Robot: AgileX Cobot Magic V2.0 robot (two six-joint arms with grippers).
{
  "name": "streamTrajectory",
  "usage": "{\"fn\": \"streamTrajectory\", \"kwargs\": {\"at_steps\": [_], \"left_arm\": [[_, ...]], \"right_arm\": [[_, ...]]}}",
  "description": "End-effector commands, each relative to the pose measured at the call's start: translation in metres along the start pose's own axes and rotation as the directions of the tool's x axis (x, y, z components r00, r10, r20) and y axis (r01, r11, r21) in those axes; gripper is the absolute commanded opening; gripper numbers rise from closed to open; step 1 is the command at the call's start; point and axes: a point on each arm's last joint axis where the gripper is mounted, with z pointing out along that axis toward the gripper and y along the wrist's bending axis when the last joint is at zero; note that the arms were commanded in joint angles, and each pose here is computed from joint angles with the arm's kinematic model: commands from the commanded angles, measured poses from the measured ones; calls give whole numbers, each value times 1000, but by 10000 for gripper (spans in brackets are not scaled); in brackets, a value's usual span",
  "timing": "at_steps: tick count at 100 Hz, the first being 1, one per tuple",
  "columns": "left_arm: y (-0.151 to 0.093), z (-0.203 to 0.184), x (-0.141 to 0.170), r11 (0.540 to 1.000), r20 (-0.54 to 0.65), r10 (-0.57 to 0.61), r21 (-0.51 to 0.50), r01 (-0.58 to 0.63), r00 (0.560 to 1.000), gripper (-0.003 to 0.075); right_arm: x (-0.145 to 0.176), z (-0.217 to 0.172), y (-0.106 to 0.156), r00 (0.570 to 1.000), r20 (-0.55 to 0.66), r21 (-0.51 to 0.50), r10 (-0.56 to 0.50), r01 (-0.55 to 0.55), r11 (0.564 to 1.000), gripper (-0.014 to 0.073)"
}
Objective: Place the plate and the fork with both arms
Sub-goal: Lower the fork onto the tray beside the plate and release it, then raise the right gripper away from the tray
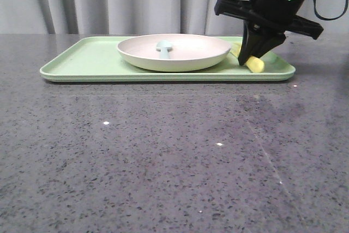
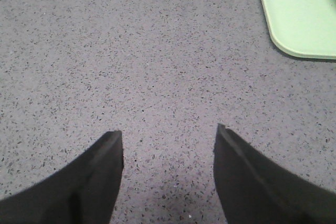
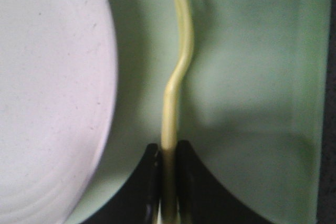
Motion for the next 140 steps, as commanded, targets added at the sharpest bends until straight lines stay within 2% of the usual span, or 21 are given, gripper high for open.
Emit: {"fn": "streamTrajectory", "kwargs": {"at_steps": [1,40,50,74,88,121,140], "left_arm": [[-1,-5,-13,1000,85,-11,3,11,996,384],[-1,-5,-13,1000,85,-11,3,11,996,384],[-1,-5,-13,1000,85,-11,3,11,996,384],[-1,-5,-13,1000,85,-11,3,11,996,384],[-1,-5,-13,1000,85,-11,3,11,996,384],[-1,-5,-13,1000,85,-11,3,11,996,384],[-1,-5,-13,1000,85,-11,3,11,996,384]], "right_arm": [[-7,-19,7,998,61,-28,-14,16,999,-90],[-7,-19,7,998,60,-27,-14,16,1000,-69],[-7,-19,6,998,59,-26,-15,16,1000,-5],[-8,-19,5,998,60,-16,-23,24,1000,218],[-8,-19,5,998,63,-11,-28,28,1000,281],[-9,-23,4,995,83,9,-52,51,999,281],[-11,-47,7,986,140,27,-88,85,996,281]]}}
